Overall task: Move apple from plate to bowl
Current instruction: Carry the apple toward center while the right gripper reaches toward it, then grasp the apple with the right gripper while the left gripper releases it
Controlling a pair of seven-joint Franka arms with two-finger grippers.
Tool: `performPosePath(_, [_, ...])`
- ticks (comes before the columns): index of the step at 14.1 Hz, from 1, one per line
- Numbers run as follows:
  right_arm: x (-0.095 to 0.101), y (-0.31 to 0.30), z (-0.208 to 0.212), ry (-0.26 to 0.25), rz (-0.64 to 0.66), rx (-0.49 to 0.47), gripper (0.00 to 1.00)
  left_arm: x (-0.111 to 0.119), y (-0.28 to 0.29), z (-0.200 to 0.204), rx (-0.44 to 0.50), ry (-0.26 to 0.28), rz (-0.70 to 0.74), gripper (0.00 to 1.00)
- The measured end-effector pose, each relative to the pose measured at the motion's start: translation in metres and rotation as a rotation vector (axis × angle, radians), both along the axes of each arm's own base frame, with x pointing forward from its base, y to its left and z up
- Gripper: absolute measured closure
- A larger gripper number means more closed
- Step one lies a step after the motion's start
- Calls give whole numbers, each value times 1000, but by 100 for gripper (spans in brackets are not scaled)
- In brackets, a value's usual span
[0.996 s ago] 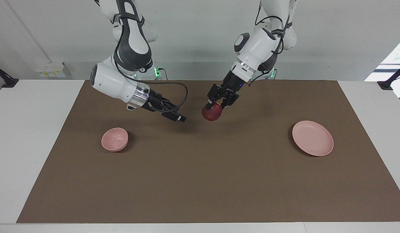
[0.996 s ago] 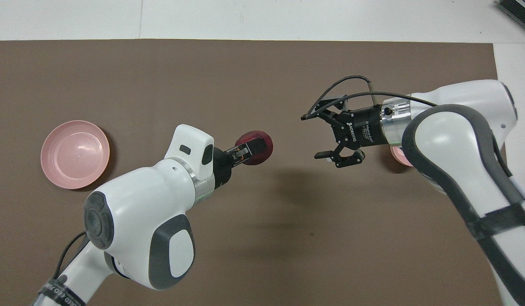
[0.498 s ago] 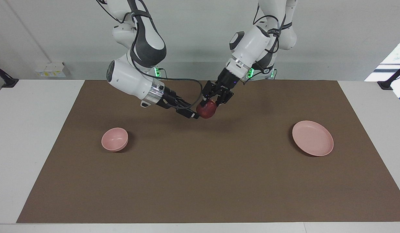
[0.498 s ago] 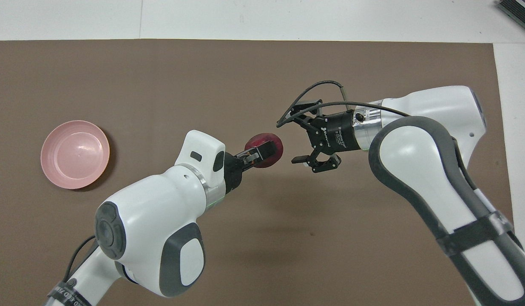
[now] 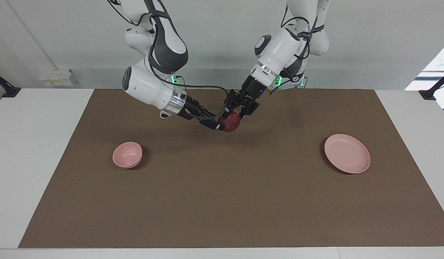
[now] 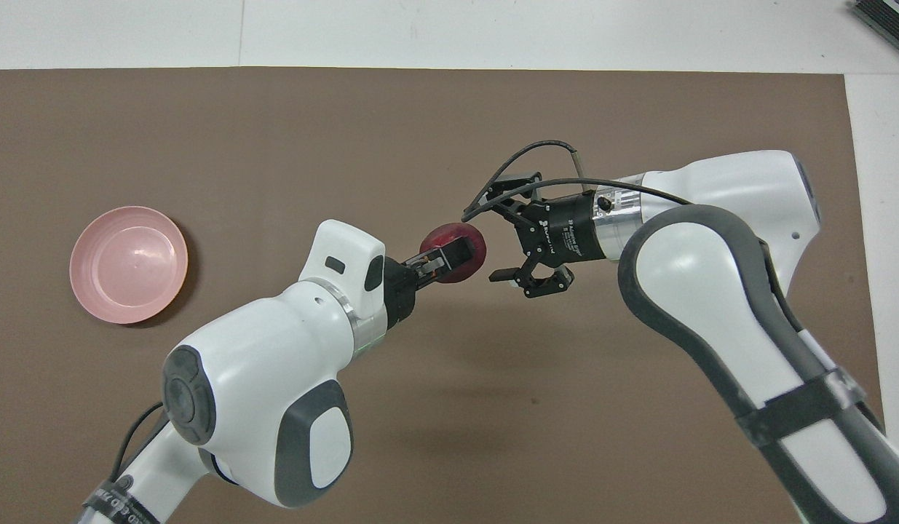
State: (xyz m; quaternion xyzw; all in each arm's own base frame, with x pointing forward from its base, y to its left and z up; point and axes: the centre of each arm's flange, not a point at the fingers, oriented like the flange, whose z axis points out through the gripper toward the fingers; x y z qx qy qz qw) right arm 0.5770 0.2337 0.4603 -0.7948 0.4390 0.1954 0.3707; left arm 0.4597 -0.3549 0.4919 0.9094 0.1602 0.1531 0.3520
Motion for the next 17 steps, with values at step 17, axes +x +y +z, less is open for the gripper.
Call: performPosePath(17, [-3,20,-8,15,-1,1,22,-2,-8,7,-17,-33,7,29])
